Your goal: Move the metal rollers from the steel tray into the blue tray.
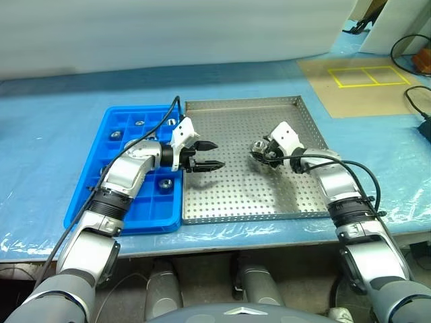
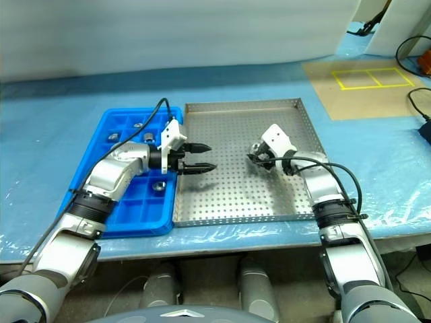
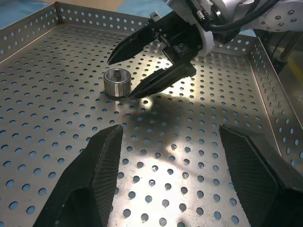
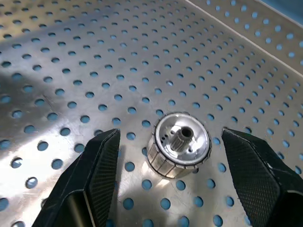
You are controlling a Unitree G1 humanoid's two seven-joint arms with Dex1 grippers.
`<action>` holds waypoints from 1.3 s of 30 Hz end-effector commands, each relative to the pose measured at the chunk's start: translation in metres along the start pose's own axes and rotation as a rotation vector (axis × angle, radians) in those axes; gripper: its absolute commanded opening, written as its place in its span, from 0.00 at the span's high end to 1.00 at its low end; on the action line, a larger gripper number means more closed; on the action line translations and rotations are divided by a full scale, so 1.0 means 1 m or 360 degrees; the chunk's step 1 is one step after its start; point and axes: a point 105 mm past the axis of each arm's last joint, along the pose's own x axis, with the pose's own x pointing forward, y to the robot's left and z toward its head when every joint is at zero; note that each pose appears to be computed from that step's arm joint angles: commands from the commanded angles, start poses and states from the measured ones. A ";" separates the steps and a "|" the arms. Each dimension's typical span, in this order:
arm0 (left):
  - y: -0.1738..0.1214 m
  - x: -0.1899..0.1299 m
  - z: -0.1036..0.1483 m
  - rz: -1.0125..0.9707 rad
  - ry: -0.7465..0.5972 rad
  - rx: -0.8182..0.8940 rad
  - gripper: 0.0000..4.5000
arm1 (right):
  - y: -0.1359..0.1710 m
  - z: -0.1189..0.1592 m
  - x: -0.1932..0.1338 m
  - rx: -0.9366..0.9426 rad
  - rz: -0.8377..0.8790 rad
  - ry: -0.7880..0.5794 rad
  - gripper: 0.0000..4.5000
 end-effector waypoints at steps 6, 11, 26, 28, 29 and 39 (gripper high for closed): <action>0.001 -0.009 0.006 0.0043 -0.0022 0.0053 0.24 | -0.002 0.004 0.015 -0.0011 -0.0018 -0.0036 0.25; 0.003 -0.016 0.004 0.0080 -0.0014 0.0044 0.24 | 0.005 0.000 0.018 0.0003 0.0044 -0.0029 0.56; 0.013 -0.080 -0.001 0.0337 0.0110 0.0082 0.24 | 0.070 0.076 0.025 -0.0225 0.0585 -0.0330 0.63; 0.010 -0.094 -0.007 0.0397 0.0149 0.0063 0.24 | 0.090 0.086 0.027 -0.0294 0.0727 -0.0359 0.63; 0.008 -0.101 -0.008 0.0429 0.0158 0.0058 0.24 | 0.099 0.093 0.028 -0.0329 0.0792 -0.0383 0.63; -0.012 -0.159 -0.011 0.0802 0.0222 -0.0002 0.24 | 0.164 0.145 0.035 -0.0557 0.1264 -0.0623 0.63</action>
